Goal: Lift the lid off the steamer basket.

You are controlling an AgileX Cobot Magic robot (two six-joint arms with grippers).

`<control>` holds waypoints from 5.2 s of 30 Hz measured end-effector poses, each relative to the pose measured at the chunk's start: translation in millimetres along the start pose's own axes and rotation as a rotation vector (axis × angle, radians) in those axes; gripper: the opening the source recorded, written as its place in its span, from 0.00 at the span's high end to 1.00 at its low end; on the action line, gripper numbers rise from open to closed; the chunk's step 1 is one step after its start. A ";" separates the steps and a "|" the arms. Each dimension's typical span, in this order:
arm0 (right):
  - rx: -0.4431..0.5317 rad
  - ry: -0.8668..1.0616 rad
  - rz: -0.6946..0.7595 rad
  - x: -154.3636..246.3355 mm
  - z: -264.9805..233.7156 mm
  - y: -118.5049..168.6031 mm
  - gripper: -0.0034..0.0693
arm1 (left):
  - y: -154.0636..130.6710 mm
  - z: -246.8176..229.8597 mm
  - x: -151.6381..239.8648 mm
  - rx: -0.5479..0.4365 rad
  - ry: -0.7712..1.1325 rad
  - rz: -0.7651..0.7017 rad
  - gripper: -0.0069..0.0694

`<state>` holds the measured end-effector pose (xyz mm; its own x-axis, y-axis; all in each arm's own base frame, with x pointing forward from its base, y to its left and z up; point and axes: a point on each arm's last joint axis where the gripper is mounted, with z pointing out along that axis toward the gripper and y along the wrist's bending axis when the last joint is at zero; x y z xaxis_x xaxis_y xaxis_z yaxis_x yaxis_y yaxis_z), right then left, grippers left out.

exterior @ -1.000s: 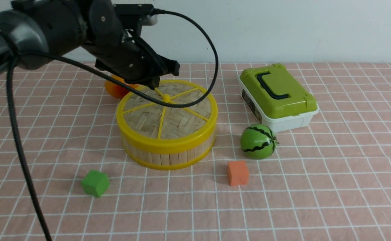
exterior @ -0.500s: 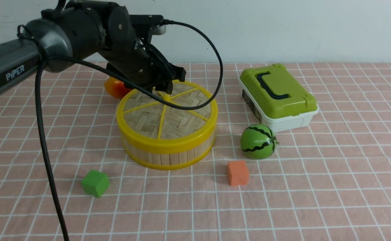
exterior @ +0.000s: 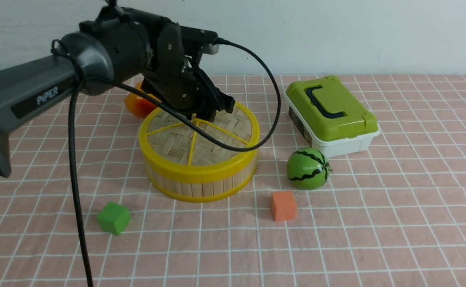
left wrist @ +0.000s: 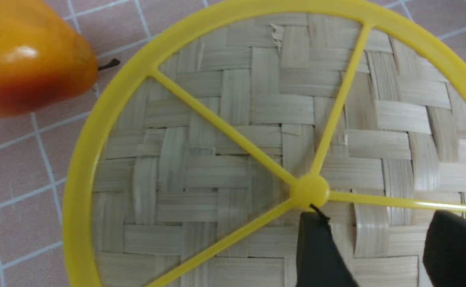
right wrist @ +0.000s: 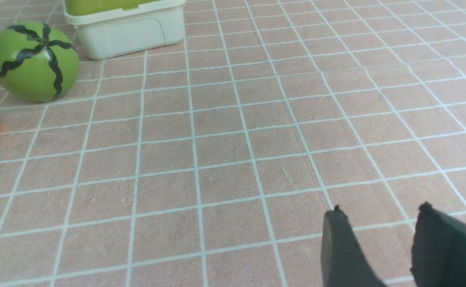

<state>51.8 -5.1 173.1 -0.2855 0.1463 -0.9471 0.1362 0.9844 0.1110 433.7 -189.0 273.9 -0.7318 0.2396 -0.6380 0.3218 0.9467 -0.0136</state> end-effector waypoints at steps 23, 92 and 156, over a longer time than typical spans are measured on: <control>0.000 0.000 0.000 0.0 0.0 0.0 0.62 | 2.5 23.8 1.0 -0.019 -0.049 -0.174 0.53; 0.000 0.000 0.000 0.0 0.0 0.0 0.62 | 188.8 18.8 111.1 -0.296 -0.126 -0.406 0.78; 0.000 0.000 0.000 0.0 0.0 0.0 0.62 | 49.2 -243.1 360.3 -0.168 -0.662 -0.343 0.93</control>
<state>51.8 -5.1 173.1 -0.2855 0.1463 -0.9471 0.1362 0.9844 0.1110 39.7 -3.8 230.6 -0.2449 -0.2023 -0.9482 0.0072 0.9776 -0.2104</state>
